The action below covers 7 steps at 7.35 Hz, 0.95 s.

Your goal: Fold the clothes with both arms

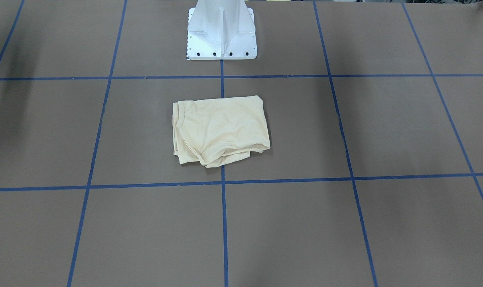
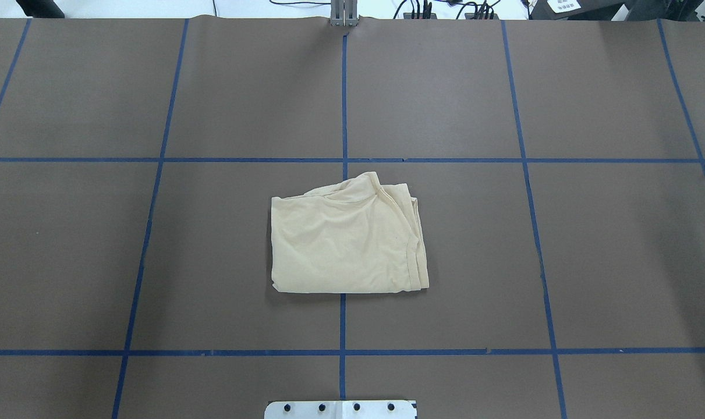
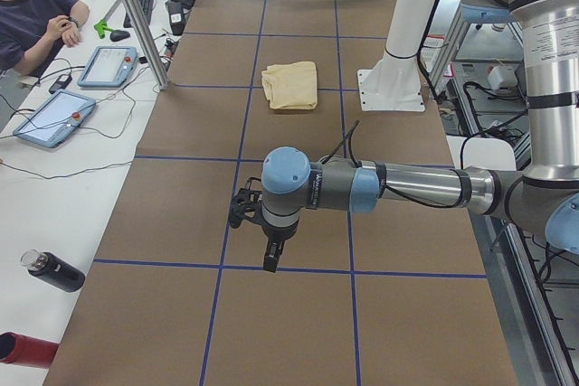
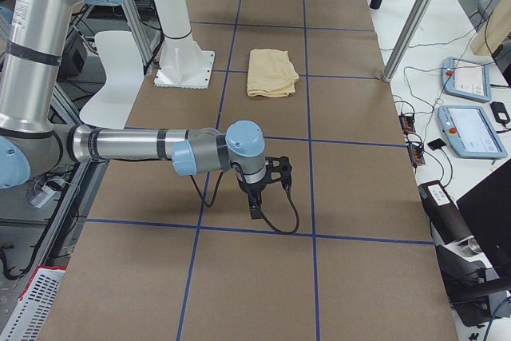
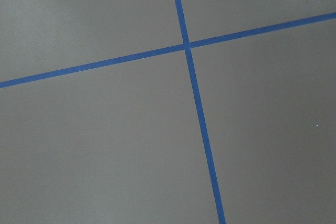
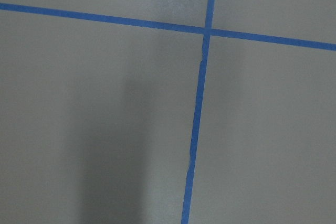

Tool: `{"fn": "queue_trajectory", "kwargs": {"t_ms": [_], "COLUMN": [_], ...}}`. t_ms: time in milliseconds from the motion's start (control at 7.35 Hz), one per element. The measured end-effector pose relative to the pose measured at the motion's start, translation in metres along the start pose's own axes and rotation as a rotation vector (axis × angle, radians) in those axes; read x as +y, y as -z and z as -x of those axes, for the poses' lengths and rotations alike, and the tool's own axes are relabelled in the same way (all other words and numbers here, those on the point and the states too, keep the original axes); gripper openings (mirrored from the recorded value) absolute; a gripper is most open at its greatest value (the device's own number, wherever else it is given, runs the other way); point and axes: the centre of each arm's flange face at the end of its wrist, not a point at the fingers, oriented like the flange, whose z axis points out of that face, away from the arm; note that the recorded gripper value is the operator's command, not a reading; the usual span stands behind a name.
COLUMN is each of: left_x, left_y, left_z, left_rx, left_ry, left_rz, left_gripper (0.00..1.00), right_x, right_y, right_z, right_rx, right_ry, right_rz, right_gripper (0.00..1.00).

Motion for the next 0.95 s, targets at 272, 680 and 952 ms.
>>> {"fn": "queue_trajectory", "kwargs": {"t_ms": [272, 680, 952], "left_x": [-0.0009, -0.0008, -0.0013], "left_y": [0.0013, 0.0019, 0.0023], "left_z": [-0.001, -0.0017, -0.0019], "left_rx": [0.0, -0.001, -0.001], "left_ry": [-0.003, -0.003, -0.004], "left_rz": [-0.003, -0.004, -0.005], "left_gripper": [1.0, 1.0, 1.0], "right_x": [0.0, 0.0001, -0.0012], "right_y": [0.0, -0.0004, 0.0003], "right_z": [0.0, -0.0004, 0.0002], "right_rx": [0.0, 0.001, 0.001], "right_ry": [0.0, -0.002, 0.008], "right_rz": [0.0, 0.001, -0.002], "right_gripper": [1.0, 1.0, 1.0]}}
